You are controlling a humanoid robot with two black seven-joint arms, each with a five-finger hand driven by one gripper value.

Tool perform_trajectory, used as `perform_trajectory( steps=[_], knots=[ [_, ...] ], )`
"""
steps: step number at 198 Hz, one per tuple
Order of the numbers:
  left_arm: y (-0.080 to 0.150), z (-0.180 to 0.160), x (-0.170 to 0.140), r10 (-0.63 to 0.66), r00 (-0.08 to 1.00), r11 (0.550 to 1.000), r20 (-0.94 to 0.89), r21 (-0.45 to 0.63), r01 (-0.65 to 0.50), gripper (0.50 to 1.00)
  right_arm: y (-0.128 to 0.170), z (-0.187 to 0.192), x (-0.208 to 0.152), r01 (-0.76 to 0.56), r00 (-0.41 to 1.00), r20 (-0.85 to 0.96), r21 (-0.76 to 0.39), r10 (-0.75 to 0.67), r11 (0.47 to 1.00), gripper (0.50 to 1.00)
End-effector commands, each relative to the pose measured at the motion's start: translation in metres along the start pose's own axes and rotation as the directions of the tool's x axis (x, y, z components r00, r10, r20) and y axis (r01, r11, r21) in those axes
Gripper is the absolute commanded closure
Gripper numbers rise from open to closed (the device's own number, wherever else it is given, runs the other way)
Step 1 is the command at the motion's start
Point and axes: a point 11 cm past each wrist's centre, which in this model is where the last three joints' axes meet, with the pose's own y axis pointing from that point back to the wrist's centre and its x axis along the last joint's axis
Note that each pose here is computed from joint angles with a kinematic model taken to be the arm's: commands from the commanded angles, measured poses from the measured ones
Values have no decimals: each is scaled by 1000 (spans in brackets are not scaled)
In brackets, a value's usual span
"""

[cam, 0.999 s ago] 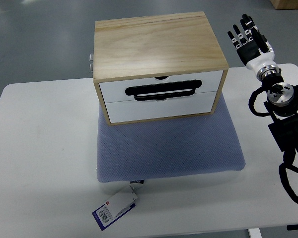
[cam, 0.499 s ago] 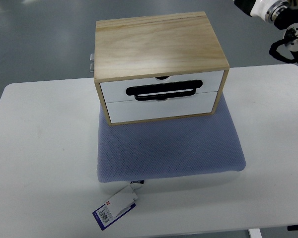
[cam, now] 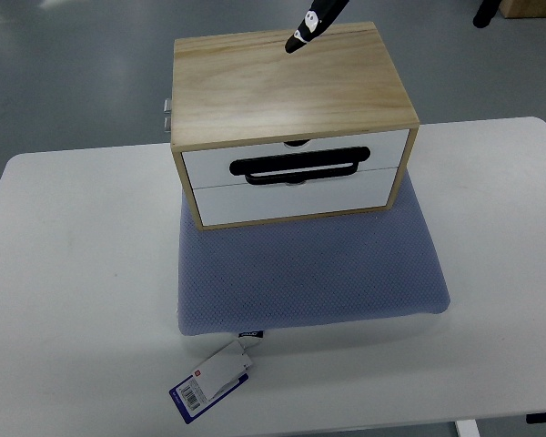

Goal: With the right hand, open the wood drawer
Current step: 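Swing the right hand over the cabinet toward the upper drawer handle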

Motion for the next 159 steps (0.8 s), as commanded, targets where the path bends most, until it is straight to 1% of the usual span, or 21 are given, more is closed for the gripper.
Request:
perform_trajectory(
  steps=[1, 13, 30, 58, 72, 82, 84, 98, 105, 116, 117, 127, 159],
  knots=[
    [0, 0, 1, 2, 1000, 1000, -2, 0, -2, 500, 7, -26, -27, 107, 984, -139, -33, -111, 994, 556],
    [0, 0, 0, 0, 1000, 1000, 0, 0, 0, 500, 10, -40, -42, 153, 968, -196, -40, -158, 987, 556],
    [0, 0, 0, 0, 1000, 1000, 0, 0, 0, 500, 10, -48, -61, 200, 946, -248, -61, -209, 978, 556],
    [0, 0, 1, 3, 1000, 1000, -1, 0, -3, 500, 10, -52, -77, 255, 930, -261, -58, -261, 965, 556],
    [0, 0, 2, 6, 1000, 1000, -3, 0, -6, 500, 9, -44, -89, 297, 918, -252, -78, -307, 952, 556],
    [0, 0, 2, 6, 1000, 1000, -3, 0, -6, 500, 9, -44, -89, 297, 918, -252, -78, -307, 952, 556],
    [0, 0, 2, 7, 1000, 1000, -4, 0, -7, 500, 8, -40, -97, 319, 910, -250, -85, -330, 944, 556],
    [0, 0, 2, 7, 1000, 1000, -4, 0, -7, 500, 8, -39, -99, 324, 910, -246, -85, -335, 942, 556],
    [0, 0, 2, 7, 1000, 1000, -4, 0, -7, 500, 6, -35, -104, 345, 913, -206, -76, -353, 936, 556],
    [0, 0, 2, 7, 1000, 1000, -4, 0, -7, 500, 6, -35, -104, 345, 913, -205, -76, -353, 936, 556],
    [0, 0, 2, 8, 1000, 1000, -3, 0, -8, 500, 6, -35, -109, 367, 913, -168, -61, -372, 928, 556],
    [0, 0, 2, 8, 1000, 1000, -3, 0, -8, 500, 5, -34, -114, 388, 912, -127, -45, -390, 921, 556],
    [0, 0, 2, 8, 1000, 1000, -3, 0, -8, 500, 2, -26, -122, 407, 908, -89, -38, -409, 913, 556]
  ],
)
